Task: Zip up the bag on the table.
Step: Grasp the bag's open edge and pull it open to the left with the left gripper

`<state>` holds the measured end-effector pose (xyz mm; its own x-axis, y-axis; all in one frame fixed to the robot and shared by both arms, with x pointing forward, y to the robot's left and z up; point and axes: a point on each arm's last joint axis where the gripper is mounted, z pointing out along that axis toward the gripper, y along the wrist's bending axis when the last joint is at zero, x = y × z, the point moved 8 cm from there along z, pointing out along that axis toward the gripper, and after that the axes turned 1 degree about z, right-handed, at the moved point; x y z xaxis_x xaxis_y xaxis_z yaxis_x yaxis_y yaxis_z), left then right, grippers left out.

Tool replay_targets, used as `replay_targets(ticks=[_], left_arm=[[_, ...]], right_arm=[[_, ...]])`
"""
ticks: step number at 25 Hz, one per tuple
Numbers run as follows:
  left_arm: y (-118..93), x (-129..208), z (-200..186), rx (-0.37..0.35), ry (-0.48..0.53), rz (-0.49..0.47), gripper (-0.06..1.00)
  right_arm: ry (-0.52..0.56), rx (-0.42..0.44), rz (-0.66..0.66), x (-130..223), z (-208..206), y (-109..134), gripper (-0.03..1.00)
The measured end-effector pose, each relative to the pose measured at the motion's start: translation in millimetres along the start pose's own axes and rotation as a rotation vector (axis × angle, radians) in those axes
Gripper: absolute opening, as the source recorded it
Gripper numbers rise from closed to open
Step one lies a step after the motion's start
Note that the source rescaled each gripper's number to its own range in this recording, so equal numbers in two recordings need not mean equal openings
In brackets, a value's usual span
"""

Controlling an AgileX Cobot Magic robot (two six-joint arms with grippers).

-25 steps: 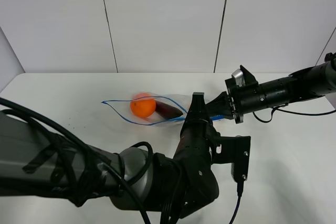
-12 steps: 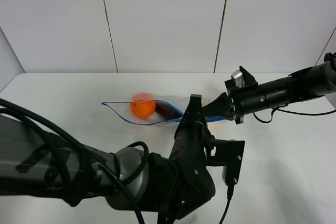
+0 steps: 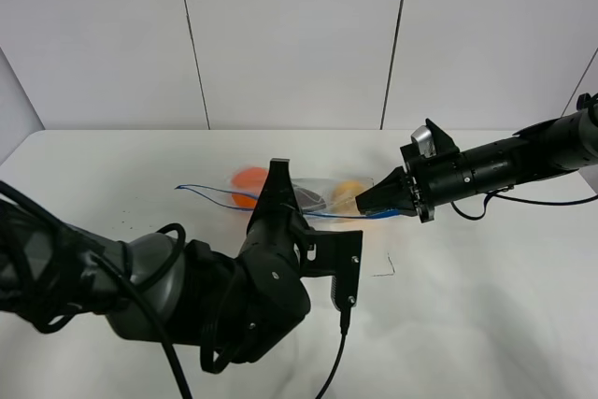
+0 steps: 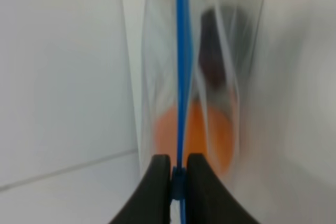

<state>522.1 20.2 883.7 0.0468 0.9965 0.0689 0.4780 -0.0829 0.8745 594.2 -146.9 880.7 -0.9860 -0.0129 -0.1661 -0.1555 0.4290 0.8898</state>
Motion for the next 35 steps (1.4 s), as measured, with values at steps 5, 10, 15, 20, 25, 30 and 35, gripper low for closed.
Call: replay_targets(ticks=[5,10,15,20,25,30,35], left_arm=[[-8,32,5,0.028,0.060,0.017,0.00],[-16,60,9,0.052,0.116,0.028,0.00],[-14,80,16,0.061,0.169,-0.001,0.00],[-9,94,23,0.063,0.204,-0.027,0.00],[-5,108,29,0.064,0.242,-0.057,0.00],[-4,121,35,0.069,0.276,-0.075,0.00],[-3,127,37,0.071,0.291,-0.085,0.00]], right_arm=[[0.001,-0.001,0.000,0,0,0,0.00],[0.001,-0.001,0.000,0,0,0,0.00],[0.001,-0.001,0.000,0,0,0,0.00],[0.001,-0.001,0.000,0,0,0,0.00],[0.000,-0.001,0.000,0,0,0,0.00],[0.000,-0.001,0.000,0,0,0,0.00],[-0.002,-0.003,0.001,0,0,0,0.00]])
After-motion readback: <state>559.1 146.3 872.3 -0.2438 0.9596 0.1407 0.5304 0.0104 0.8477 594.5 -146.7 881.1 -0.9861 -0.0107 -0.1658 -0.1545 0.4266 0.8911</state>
